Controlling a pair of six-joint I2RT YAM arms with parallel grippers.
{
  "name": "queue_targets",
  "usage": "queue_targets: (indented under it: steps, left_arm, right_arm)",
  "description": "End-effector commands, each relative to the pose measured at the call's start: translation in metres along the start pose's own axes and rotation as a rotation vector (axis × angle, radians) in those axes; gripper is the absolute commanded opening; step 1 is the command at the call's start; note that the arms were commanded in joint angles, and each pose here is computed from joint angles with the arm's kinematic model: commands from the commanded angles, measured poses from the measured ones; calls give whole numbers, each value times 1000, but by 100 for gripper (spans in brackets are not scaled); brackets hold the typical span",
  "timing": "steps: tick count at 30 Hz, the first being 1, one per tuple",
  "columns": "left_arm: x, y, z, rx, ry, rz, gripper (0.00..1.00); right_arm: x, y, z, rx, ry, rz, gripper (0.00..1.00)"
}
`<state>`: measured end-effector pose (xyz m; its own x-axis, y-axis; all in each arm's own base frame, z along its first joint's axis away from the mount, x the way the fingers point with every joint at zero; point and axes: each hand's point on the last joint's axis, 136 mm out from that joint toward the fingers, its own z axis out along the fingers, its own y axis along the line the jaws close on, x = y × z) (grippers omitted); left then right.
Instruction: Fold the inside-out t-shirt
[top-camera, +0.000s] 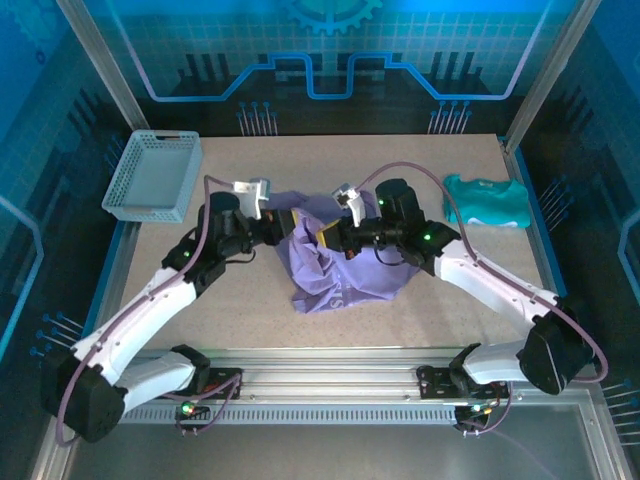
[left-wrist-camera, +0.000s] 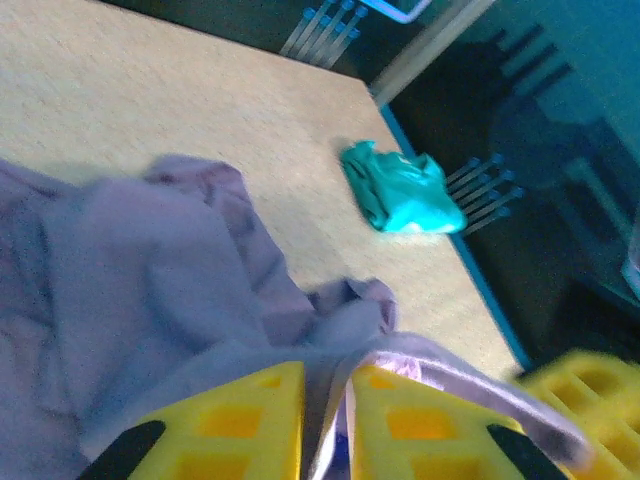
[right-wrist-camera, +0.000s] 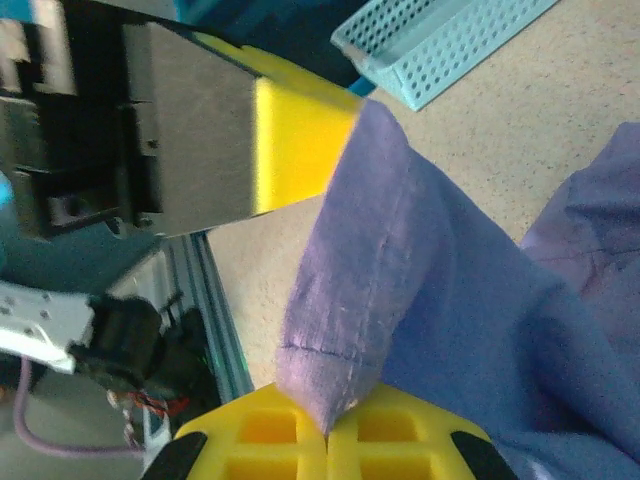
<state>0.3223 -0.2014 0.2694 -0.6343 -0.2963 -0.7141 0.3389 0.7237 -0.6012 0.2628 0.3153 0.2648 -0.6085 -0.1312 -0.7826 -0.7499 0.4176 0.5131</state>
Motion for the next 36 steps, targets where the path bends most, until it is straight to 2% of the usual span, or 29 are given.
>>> queue_targets:
  steps: [1,3,6,11,16,20,26,30,36]
  left_arm:
    - [-20,24,13,-178,3,23,30]
    - [-19,31,15,-240,54,24,37]
    - [-15,34,3,-268,59,6,46]
    - [8,24,-23,-225,73,-54,56]
    - [38,6,-26,-179,172,-52,51]
    - [54,-4,-11,-110,229,-83,46]
    - [61,12,14,-159,255,-111,44]
    - [67,10,29,-128,292,-143,44]
    - [78,24,38,-174,322,-163,44]
  right_arm:
    - [-37,4,-12,38,-200,126,0]
    - [-42,-13,-17,130,-277,222,0]
    - [-45,-27,-19,201,-355,280,0]
    - [-45,-36,-10,252,-377,275,0]
    - [-43,-40,-3,266,-363,268,0]
    - [-43,-40,-4,263,-372,261,0]
    - [-39,-39,-9,270,-383,253,0]
    - [-43,-36,-16,273,-403,243,0]
    - [-36,-39,-21,292,-406,228,0]
